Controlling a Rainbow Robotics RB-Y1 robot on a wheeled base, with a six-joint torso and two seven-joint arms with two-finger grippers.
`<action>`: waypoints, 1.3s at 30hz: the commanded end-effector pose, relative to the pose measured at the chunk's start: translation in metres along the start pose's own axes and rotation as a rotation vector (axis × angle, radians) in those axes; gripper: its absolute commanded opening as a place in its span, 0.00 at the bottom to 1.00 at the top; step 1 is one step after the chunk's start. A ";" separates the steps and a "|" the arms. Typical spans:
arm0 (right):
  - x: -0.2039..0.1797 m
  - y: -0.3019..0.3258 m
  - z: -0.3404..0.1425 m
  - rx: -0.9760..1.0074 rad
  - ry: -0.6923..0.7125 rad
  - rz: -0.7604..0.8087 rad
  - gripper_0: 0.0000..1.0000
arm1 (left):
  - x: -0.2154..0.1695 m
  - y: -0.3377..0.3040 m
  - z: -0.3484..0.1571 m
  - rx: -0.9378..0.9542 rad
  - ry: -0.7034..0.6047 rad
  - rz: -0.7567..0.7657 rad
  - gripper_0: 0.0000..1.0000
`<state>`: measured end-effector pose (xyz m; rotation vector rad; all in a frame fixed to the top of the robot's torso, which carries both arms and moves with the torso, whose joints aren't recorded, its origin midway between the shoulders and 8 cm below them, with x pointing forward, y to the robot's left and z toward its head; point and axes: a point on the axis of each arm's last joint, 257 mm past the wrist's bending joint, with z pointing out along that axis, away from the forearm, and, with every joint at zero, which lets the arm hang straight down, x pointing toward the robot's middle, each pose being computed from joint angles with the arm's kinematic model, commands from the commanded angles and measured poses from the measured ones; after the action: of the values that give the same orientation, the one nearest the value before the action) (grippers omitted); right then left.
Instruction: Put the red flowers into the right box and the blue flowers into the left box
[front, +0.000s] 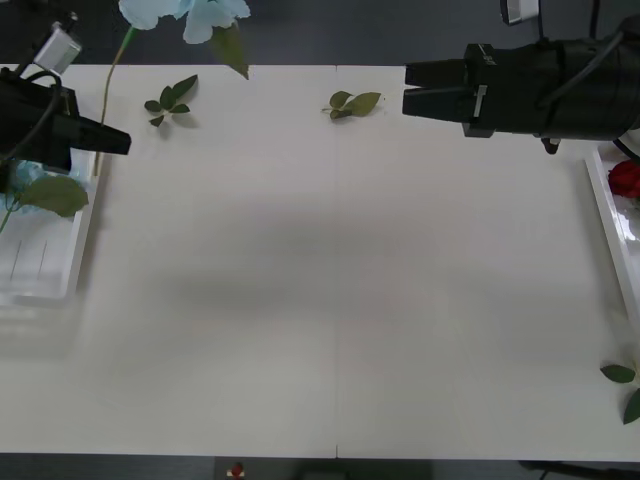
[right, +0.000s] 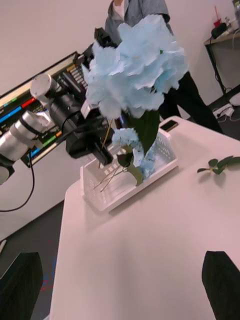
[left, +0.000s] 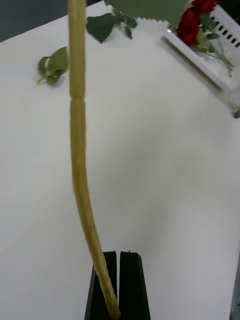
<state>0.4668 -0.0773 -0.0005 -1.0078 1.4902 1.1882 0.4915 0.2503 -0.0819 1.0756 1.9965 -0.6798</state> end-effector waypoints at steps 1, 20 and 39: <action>0.012 0.002 -0.018 0.006 0.052 -0.024 0.94 | 0.019 0.027 -0.054 -0.166 0.090 0.012 0.00; 0.078 0.019 -0.059 -0.017 0.198 0.068 0.98 | 0.135 0.115 -0.258 -0.815 0.504 -0.222 0.00; 0.065 0.018 -0.037 0.008 0.151 0.034 0.98 | 0.258 0.140 -0.238 -0.979 0.647 -0.673 0.00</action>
<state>0.4268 -0.1114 -0.0746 -1.0510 1.6774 1.2012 0.4240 0.6088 -0.1741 0.0663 2.7921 0.4211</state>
